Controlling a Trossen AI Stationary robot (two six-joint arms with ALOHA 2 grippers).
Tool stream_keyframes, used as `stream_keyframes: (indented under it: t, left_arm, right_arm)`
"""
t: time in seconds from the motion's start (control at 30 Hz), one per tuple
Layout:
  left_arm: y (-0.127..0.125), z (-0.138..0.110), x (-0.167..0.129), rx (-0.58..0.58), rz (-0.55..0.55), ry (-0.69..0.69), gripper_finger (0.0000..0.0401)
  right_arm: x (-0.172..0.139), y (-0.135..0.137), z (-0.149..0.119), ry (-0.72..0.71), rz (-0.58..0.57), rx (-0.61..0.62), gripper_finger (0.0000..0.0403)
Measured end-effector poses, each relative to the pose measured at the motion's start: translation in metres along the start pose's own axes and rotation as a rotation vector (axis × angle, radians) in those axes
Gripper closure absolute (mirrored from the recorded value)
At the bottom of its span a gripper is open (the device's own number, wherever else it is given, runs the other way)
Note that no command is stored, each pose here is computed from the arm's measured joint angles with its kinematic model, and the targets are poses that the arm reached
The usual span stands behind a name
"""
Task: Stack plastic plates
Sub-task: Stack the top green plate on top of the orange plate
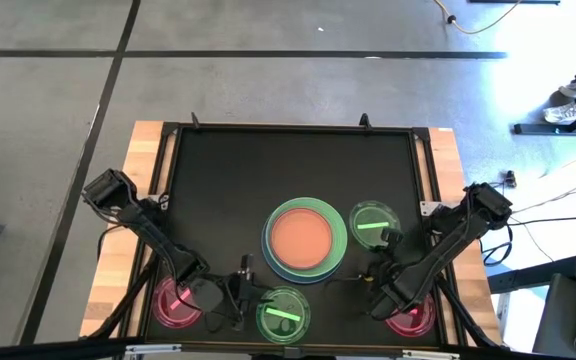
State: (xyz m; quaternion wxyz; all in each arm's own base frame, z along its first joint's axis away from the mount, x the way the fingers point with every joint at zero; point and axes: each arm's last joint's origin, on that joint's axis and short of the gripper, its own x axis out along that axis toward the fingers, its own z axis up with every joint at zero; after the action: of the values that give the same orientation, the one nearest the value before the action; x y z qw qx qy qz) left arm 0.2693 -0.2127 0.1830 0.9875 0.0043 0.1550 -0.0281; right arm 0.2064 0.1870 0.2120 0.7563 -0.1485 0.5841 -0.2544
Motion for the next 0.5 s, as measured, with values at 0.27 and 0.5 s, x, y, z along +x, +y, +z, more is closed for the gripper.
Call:
stream_keyframes:
  t: [0.27, 0.5]
  left_arm:
    - [0.001, 0.000, 0.000, 0.000, 0.002, 0.000, 0.0289]
    - [0.001, 0.000, 0.000, -0.001, 0.002, 0.000, 0.0289]
  right_arm:
    - [-0.010, -0.001, 0.009, -0.104, -0.015, -0.043, 0.0402]
    - [-0.011, 0.005, 0.016, -0.207, 0.000, -0.089, 0.0402]
